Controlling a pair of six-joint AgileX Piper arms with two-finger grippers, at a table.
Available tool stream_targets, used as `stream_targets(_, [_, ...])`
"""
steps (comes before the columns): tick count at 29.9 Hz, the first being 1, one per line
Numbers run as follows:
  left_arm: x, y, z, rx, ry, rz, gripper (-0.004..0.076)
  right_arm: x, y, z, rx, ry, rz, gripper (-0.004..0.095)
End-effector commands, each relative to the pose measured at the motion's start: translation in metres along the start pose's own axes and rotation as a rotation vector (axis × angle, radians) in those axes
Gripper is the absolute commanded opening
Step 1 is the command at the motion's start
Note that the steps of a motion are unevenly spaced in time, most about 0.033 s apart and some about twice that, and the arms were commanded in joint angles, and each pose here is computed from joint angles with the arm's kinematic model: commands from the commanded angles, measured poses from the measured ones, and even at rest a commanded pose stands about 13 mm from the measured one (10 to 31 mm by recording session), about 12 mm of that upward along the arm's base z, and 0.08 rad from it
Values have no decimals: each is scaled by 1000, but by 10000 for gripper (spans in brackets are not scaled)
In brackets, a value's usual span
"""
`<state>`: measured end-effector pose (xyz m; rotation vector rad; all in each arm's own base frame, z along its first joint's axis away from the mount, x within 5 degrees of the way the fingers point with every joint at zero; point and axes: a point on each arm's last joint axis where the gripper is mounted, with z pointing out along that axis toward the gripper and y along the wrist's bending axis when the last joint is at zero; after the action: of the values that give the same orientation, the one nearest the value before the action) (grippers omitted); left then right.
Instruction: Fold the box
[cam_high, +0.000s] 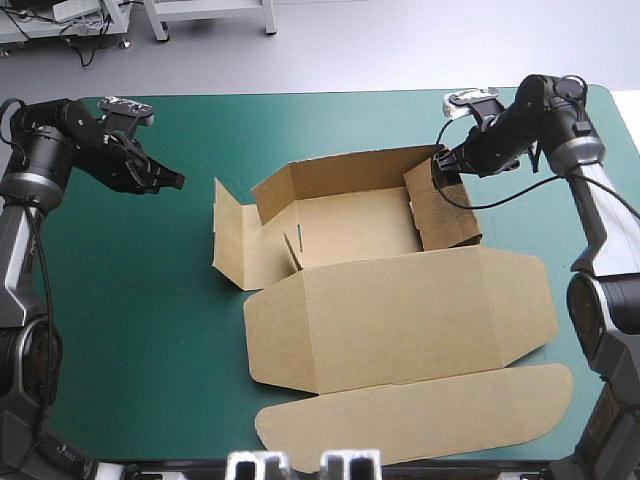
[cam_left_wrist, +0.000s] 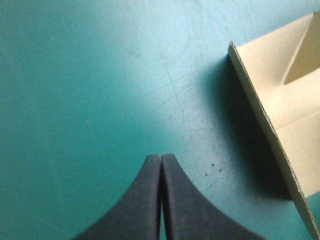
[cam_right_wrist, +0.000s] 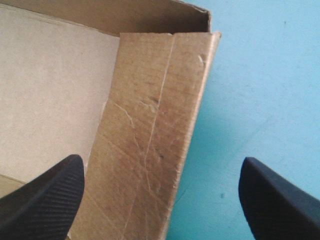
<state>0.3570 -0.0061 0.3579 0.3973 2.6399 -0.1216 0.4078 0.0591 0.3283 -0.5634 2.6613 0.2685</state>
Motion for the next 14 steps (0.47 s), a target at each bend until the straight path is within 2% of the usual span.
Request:
stream_targets(1, [-8,-3,-25,-18,-123,-64,-10,1,2,-20,38,-22,3,787])
stream_targets(5, [-8,0,-25,-51,-131,-89,-10,5,2,0,5,31,33,783])
stream_targets(9, [-9,1,-25,-63,-138,-89,-10,5,3,25,-16,83,32,713])
stream_targets(11, [-8,1,-25,-59,-127,-89,-10,5,3,35,-24,104,31,651])
stream_targets(14, [-5,0,-25,-44,-97,-91,-10,5,3,43,-31,121,37,482])
